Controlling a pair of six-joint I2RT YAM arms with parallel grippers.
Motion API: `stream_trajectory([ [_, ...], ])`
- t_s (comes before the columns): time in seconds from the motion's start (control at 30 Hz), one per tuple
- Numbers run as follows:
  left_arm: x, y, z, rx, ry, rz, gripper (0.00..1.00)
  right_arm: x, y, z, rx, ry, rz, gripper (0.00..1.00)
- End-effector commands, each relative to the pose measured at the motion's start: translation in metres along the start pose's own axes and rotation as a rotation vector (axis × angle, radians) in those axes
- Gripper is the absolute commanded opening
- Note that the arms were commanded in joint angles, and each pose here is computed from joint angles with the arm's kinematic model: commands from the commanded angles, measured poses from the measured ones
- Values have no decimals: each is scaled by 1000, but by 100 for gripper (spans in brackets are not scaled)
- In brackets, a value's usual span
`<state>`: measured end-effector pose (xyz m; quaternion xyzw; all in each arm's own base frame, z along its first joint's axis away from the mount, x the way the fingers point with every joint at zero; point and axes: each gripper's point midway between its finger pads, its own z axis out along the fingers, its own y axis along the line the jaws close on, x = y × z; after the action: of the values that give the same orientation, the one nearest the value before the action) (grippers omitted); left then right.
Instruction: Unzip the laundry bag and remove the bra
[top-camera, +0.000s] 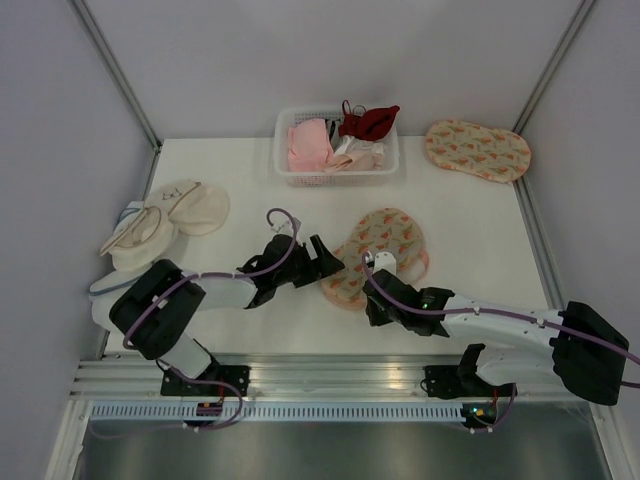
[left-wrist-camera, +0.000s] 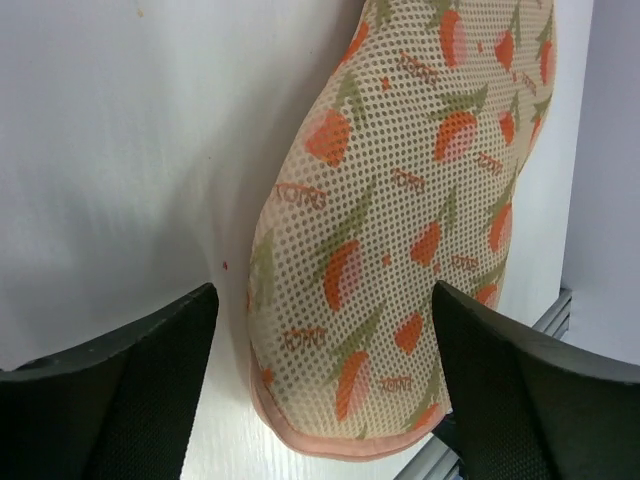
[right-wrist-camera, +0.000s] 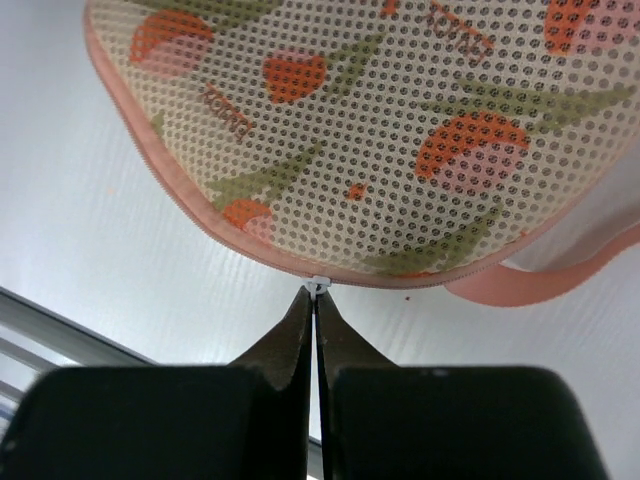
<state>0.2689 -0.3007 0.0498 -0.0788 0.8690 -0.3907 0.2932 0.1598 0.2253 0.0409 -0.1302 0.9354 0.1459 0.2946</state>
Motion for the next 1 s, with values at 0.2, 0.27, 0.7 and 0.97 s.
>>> stream_trajectory([
  [0.2, 2, 13, -79, -32, -116, -157, 100, -32, 55, -11, -260, -96, 18, 1],
  [0.27, 14, 15, -87, -37, -87, -210, 100, -41, 73, -15, -347, -128, 35, 0],
  [0.7, 37, 8, -96, 43, -92, -371, 81, -22, 141, -5, -616, -25, 24, 0],
  [0.97, 33, 4, -89, 40, -98, -356, 15, -9, 146, -5, -609, 5, -21, 0],
])
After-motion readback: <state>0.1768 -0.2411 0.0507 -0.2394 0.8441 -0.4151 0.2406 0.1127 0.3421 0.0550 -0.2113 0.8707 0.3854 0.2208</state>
